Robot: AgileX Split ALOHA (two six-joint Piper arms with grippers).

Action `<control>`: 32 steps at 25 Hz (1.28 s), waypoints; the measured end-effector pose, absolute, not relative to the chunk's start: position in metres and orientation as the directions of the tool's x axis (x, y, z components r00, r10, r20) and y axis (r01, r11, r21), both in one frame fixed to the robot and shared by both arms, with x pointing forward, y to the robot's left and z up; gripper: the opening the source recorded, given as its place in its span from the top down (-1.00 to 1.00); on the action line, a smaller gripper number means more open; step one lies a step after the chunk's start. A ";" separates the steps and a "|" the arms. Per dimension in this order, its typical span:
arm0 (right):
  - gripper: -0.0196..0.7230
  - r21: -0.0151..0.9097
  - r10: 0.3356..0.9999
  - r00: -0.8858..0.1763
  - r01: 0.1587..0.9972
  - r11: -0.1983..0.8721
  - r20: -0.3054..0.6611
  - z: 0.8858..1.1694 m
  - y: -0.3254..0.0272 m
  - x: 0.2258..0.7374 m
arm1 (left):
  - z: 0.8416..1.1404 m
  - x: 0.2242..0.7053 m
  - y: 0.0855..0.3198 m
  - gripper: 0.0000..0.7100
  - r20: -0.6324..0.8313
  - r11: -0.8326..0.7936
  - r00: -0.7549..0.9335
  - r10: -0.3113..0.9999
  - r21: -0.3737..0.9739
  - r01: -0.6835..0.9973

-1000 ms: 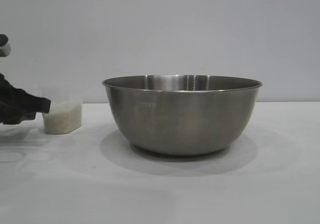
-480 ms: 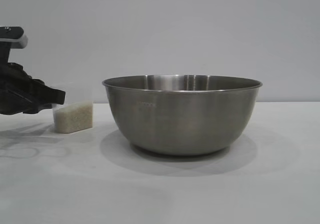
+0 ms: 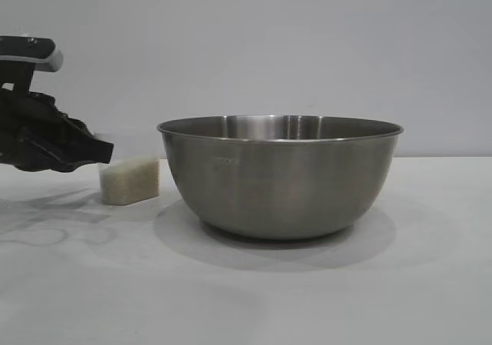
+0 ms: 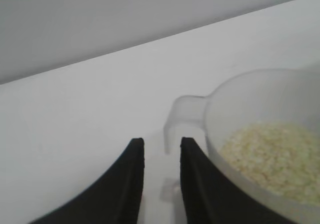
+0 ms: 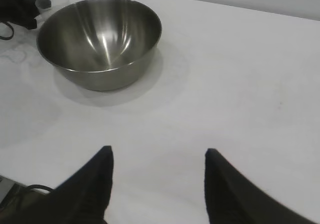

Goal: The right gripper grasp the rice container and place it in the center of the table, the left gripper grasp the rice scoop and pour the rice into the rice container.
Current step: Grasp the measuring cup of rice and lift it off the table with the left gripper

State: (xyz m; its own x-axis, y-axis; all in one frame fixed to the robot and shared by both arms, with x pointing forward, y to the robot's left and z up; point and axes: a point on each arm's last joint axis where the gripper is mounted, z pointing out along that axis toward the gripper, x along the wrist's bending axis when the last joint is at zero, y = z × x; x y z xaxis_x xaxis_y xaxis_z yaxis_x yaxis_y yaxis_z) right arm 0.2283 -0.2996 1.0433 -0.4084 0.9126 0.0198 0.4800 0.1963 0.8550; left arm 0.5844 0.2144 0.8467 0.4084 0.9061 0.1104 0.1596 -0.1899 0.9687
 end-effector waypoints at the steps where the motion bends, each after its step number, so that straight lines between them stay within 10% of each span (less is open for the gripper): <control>1: -0.10 0.855 0.913 -0.408 0.480 0.196 0.020 1.043 -0.300 0.228 | 0.847 0.584 0.214 0.57 0.114 -0.195 0.419 0.901 0.968 0.156; 6: -0.10 0.855 0.913 -0.408 0.480 0.196 0.020 1.043 -0.300 0.228 | 0.847 0.584 0.210 1.00 0.128 -0.212 0.453 0.882 0.967 0.139; 32: -0.10 0.855 0.913 -0.408 0.480 0.196 0.020 1.043 -0.300 0.228 | 0.859 0.600 0.197 1.00 0.204 -0.254 0.545 0.814 0.967 0.018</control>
State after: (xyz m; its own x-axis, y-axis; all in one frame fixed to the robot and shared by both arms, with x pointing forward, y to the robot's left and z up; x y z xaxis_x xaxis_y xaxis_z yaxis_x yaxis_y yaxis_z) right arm 0.2283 -0.2996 1.0433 -0.4084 0.9126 0.0198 0.4800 0.1963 0.8550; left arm 0.6004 0.1969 0.8594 0.5446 0.8136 0.2037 0.0180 -0.2541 0.9670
